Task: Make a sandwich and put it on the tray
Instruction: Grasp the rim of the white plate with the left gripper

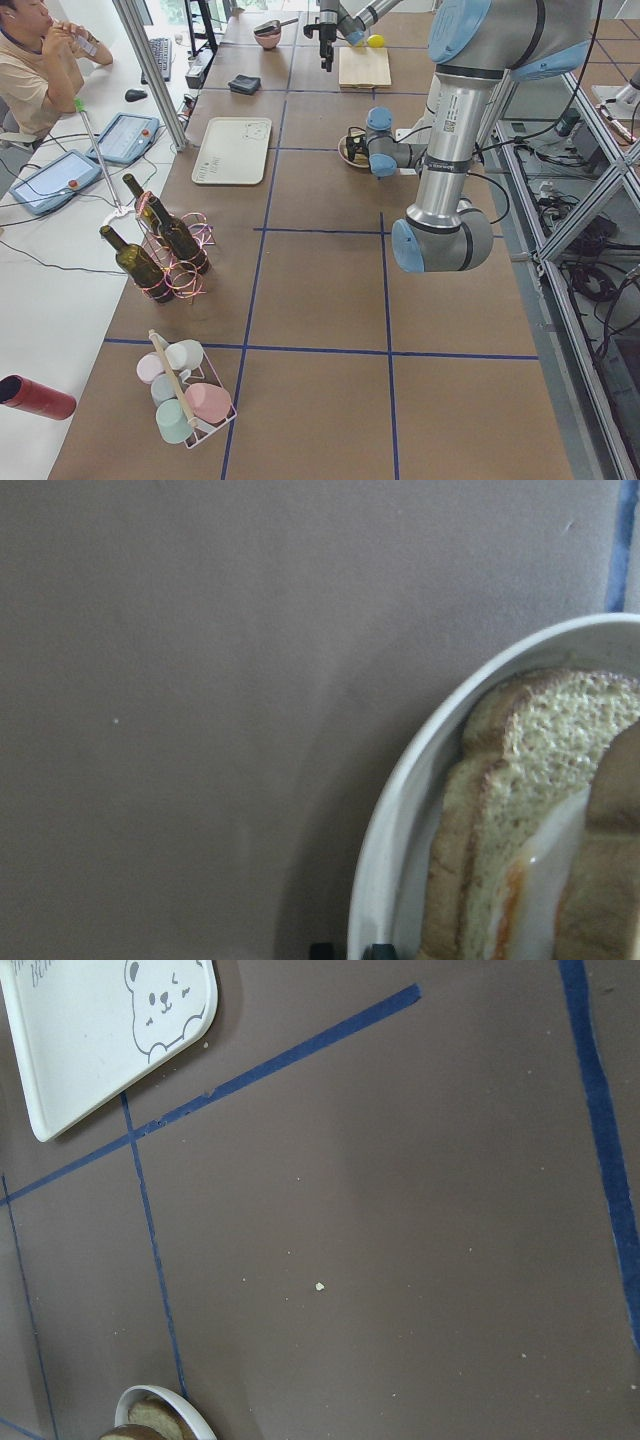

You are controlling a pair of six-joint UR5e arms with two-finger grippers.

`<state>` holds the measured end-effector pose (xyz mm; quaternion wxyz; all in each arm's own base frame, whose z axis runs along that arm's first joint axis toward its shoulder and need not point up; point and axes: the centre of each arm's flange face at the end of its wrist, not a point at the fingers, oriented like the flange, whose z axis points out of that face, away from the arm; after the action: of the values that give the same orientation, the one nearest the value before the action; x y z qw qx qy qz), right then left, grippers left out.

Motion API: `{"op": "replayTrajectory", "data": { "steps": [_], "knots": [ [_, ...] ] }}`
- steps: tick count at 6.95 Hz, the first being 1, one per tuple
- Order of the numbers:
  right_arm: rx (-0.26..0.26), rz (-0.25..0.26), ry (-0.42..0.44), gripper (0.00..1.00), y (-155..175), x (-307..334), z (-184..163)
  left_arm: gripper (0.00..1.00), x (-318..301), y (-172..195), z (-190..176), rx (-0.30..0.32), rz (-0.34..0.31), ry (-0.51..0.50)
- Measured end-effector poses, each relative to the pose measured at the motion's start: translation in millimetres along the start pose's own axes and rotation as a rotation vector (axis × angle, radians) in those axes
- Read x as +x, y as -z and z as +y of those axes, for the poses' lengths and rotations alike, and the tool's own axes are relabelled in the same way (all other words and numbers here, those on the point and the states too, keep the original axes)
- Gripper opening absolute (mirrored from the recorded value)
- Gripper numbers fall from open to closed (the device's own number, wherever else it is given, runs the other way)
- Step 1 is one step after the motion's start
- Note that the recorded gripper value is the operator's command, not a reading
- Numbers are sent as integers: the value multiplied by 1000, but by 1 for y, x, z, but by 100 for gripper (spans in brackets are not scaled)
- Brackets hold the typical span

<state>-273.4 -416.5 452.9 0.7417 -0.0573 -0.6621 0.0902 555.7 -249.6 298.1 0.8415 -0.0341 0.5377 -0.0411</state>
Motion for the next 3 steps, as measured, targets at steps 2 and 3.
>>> {"op": "replayTrajectory", "data": {
  "steps": [2,3],
  "knots": [
    [0,-2,1,100,1,-1,0,0,1,-1,0,-3,1,5],
    [-6,-3,2,100,2,-2,1,0,4,1,1,-5,6,27]
  ]
}}
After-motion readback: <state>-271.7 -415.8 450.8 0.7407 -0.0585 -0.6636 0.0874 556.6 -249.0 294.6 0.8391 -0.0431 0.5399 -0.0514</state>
